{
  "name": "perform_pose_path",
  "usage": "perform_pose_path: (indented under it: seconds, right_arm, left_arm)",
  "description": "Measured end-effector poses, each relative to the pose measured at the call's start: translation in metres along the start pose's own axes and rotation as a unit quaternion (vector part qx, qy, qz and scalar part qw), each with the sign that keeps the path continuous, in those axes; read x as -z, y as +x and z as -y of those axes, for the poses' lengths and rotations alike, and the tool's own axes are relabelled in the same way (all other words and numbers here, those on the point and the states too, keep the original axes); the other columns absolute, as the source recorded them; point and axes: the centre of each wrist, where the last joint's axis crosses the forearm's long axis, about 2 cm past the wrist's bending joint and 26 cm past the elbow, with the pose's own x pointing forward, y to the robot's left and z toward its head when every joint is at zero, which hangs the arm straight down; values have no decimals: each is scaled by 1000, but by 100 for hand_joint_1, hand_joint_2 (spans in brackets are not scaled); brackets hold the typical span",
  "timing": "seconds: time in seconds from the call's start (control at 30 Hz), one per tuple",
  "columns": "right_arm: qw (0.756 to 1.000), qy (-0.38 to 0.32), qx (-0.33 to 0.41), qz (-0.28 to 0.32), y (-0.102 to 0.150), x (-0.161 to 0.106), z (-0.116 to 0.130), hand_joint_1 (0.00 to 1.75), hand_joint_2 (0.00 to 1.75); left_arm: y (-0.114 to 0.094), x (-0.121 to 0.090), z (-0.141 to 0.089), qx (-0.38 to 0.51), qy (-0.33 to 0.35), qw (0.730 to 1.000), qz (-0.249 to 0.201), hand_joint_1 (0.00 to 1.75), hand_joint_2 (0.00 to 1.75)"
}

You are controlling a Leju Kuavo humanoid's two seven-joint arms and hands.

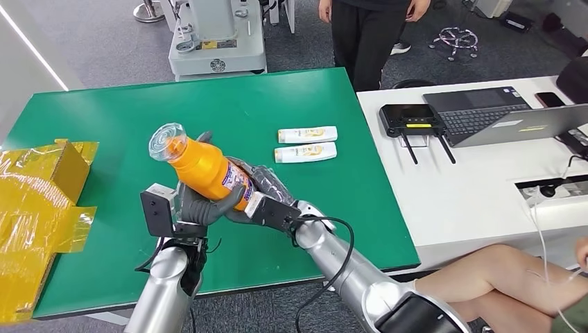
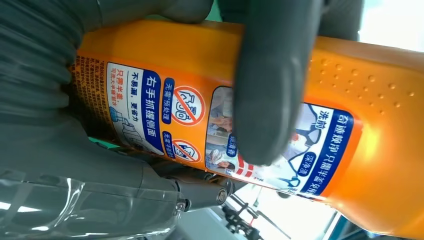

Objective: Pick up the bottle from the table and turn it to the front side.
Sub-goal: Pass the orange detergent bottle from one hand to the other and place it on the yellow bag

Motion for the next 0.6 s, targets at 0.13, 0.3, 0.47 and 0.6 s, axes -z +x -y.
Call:
perform_pose_path:
  seconds: [0.13,0.3,0.47,0.6]
  right_arm:
    - [1000,15,6,-20,-7,-8,-5,175,175]
    - [998,32,2,-51,-16,-20,-9,175,175]
    - [995,49,-12,-81,-23,-31,-10,175,175]
    - [994,55,-20,-96,-30,-41,-11,175,175]
  left_arm:
    - [-1,-1,0,-1,0,1000,-4,0,175]
    - [-2,-1,0,-2,1,1000,-8,0,175]
    - [-3,-1,0,-2,1,1000,-10,0,175]
    - [-3,-2,0,-5,1,1000,-13,0,175]
